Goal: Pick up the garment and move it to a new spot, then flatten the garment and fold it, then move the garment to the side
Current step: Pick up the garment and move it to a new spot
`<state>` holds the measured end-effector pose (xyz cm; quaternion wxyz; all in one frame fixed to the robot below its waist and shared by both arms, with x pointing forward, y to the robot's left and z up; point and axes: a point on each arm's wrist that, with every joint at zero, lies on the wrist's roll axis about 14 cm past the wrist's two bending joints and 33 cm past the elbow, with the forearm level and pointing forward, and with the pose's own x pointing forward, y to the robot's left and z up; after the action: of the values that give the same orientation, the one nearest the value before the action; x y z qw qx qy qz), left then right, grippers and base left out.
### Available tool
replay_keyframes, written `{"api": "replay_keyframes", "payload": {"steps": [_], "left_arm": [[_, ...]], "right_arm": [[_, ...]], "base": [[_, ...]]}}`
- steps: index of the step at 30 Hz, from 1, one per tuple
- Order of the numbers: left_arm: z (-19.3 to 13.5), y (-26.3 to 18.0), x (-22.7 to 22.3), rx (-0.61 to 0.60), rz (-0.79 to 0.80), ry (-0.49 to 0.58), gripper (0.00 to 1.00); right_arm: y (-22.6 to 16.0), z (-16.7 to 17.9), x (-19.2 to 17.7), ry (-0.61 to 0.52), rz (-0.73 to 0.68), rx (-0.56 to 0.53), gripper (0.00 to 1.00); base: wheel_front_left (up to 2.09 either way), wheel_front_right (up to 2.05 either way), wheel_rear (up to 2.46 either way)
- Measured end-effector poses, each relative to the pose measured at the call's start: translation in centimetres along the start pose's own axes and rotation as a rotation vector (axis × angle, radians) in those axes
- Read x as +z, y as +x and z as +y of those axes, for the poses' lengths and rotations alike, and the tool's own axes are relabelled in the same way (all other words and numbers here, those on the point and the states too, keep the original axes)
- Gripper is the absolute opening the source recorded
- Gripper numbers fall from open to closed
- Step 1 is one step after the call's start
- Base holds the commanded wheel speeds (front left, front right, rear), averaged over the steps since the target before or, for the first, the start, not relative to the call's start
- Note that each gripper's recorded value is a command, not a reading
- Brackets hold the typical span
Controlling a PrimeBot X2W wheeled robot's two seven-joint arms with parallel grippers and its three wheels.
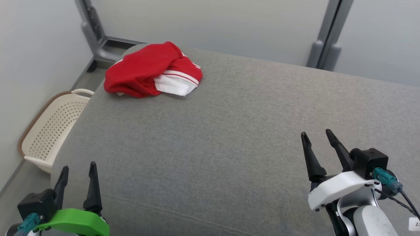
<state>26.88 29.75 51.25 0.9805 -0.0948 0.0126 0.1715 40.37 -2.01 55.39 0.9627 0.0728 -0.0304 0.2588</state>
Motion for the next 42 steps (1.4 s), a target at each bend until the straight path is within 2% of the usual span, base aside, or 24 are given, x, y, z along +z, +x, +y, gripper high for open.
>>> {"api": "replay_keyframes", "payload": {"steps": [5, 11, 18, 21, 27, 31, 37, 39, 42], "left_arm": [[2.7, -2.0, 0.2, 0.093, -0.015, -0.021, 1.00], [4.4, -3.6, 0.4, 0.154, -0.029, -0.031, 1.00], [4.2, -2.8, 1.8, 0.131, -0.049, -0.001, 1.00], [3.9, -0.9, 4.4, 0.089, -0.093, 0.043, 1.00], [0.6, 4.7, 10.2, -0.074, -0.148, 0.128, 1.00], [-1.3, 9.3, 12.8, -0.140, -0.136, 0.153, 1.00], [-3.1, 16.6, 13.6, -0.173, -0.036, 0.191, 1.00], [-3.9, 18.9, 12.7, -0.181, 0.015, 0.172, 1.00], [-5.1, 21.9, 9.9, -0.203, 0.118, 0.198, 1.00]], "right_arm": [[1.7, 2.8, -0.6, 0.017, 0.010, 0.087, 1.00], [2.8, 4.9, -1.1, 0.029, 0.020, 0.152, 1.00], [3.4, 5.2, -1.7, 0.041, 0.033, 0.164, 1.00], [3.8, 4.7, -1.6, 0.040, 0.024, 0.152, 1.00], [4.2, 2.4, -1.4, 0.025, 0.012, 0.097, 1.00], [4.6, 0.6, -1.0, 0.009, -0.002, 0.055, 1.00], [5.1, -2.5, -0.7, -0.014, -0.016, -0.011, 1.00], [5.2, -3.7, -1.0, -0.017, -0.014, -0.038, 1.00], [5.2, -5.5, -1.7, -0.018, -0.005, -0.079, 1.00]], "base": [[0.00, 0.00, 0.00], [0.00, 0.00, 0.00], [0.00, 0.00, 0.00], [0.00, 0.00, 0.00], [0.00, 0.00, 0.00], [0.00, 0.00, 0.00], [0.00, 0.00, 0.00], [0.00, 0.00, 0.00], [0.00, 0.00, 0.00]]}}
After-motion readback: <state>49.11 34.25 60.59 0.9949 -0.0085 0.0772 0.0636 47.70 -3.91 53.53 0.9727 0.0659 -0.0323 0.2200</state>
